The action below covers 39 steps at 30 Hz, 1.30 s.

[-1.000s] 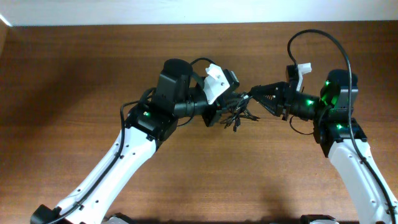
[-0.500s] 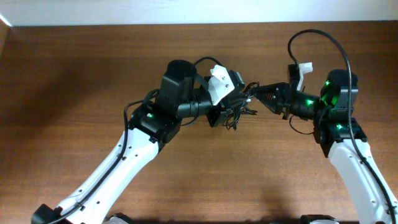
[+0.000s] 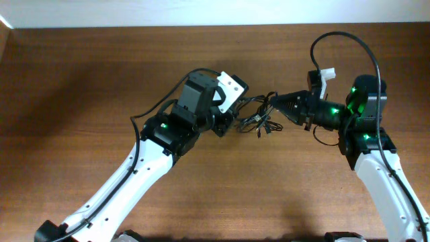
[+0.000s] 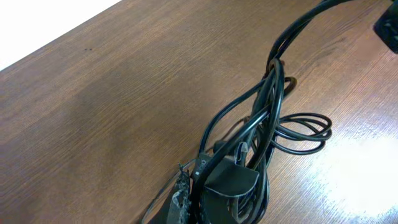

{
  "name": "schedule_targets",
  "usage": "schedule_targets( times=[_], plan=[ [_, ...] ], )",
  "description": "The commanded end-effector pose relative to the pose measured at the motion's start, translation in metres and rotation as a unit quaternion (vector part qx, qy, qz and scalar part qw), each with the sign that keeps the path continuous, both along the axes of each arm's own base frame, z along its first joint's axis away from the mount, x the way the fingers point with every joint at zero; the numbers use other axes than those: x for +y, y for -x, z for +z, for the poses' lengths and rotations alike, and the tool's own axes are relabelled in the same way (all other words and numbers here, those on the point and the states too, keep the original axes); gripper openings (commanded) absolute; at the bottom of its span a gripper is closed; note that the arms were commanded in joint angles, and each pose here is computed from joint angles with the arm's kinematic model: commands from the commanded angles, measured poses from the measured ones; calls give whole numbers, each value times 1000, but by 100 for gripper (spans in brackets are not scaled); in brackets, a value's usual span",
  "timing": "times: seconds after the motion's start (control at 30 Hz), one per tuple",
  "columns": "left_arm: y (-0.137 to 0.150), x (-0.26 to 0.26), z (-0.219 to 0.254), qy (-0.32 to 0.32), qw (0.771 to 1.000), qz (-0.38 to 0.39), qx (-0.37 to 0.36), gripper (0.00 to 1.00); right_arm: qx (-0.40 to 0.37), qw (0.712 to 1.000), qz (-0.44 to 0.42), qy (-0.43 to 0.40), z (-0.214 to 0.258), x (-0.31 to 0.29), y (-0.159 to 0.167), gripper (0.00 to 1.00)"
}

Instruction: Untangle cables

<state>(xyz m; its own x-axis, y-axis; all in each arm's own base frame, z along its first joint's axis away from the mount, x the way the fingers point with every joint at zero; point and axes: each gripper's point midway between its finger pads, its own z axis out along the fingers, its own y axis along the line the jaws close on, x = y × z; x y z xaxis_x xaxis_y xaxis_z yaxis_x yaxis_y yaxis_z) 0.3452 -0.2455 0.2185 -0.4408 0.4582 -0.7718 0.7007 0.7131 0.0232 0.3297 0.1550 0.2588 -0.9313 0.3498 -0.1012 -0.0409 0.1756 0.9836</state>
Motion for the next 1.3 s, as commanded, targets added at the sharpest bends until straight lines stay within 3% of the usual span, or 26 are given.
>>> schedule_targets(
  times=[0.0,0.1,0.13,0.2,0.33,0.57,0.77,0.93,1.03,1.27],
  plan=[
    [-1,3,0,1,1000,11,3,0,-20,1000,-21,10,7,-2,-6,4],
    [6,-6,1,18,1000,-13,14,0,-19,993,-107,45,-3,-19,-32,24],
    [7,-7,1,21,1000,-17,16,0,-19,992,-118,50,-4,-21,-35,45],
    [7,-8,1,22,999,-19,16,0,-19,991,-120,51,-5,-22,-36,71],
    [8,-12,5,33,999,-29,13,0,-24,991,-114,62,-9,-21,-33,79],
    [22,-51,45,133,982,-135,-18,0,27,997,-61,42,-19,-10,-12,77],
    [27,-57,46,135,980,-144,-19,0,27,998,-42,32,-15,-6,-6,36],
    [36,-69,50,139,977,-163,-24,0,27,998,-41,32,-15,-6,-6,34],
    [35,-74,45,138,976,-166,-21,0,27,999,-35,29,-14,-5,-4,27],
    [38,-80,50,152,971,-184,-26,0,27,999,-34,29,-14,-5,-4,19]
  ],
)
